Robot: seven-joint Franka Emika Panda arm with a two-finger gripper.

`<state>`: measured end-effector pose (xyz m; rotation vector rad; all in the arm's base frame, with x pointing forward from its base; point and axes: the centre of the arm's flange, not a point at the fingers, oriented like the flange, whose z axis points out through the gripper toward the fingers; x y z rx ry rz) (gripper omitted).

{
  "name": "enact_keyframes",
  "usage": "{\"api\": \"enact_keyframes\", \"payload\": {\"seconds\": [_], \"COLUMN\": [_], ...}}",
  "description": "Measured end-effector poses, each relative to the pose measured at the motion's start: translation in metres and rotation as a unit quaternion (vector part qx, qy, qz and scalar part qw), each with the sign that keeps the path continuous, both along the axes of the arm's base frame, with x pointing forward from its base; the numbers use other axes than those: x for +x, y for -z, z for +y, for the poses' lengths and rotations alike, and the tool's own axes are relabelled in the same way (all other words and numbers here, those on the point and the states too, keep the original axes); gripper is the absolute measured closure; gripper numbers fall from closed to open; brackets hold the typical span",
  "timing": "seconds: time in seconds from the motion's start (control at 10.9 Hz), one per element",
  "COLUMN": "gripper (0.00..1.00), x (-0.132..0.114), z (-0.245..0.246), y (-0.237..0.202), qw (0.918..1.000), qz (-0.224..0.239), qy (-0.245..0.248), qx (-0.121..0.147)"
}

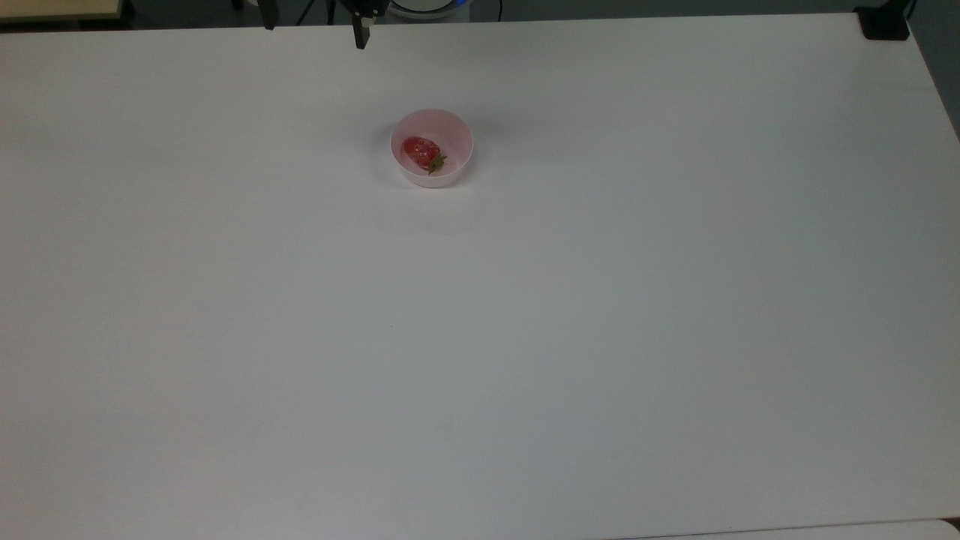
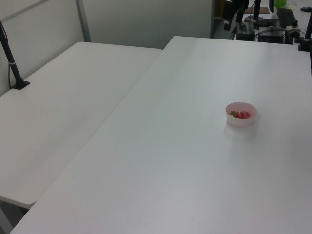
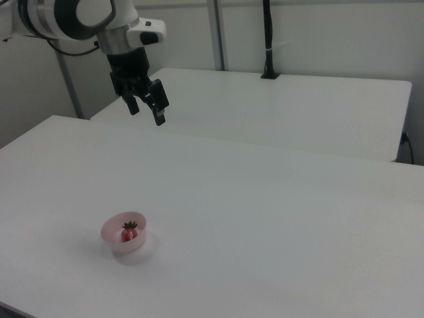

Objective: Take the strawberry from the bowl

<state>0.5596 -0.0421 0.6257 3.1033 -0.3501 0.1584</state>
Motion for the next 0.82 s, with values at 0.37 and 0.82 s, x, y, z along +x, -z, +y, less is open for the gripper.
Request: {"api": "enact_keyframes", "payload": {"seconds": [0.37, 0.82], "gripper": [0.0, 0.0], "x": [0.0007, 0.0005], "z": [0.0015, 0.0018], "y": [0.0012, 0.0045], "qw": [1.0, 0.999], "qz": [0.001, 0.009], "qy": [-0.009, -0.044], "qx": [-0.001, -0.003]}}
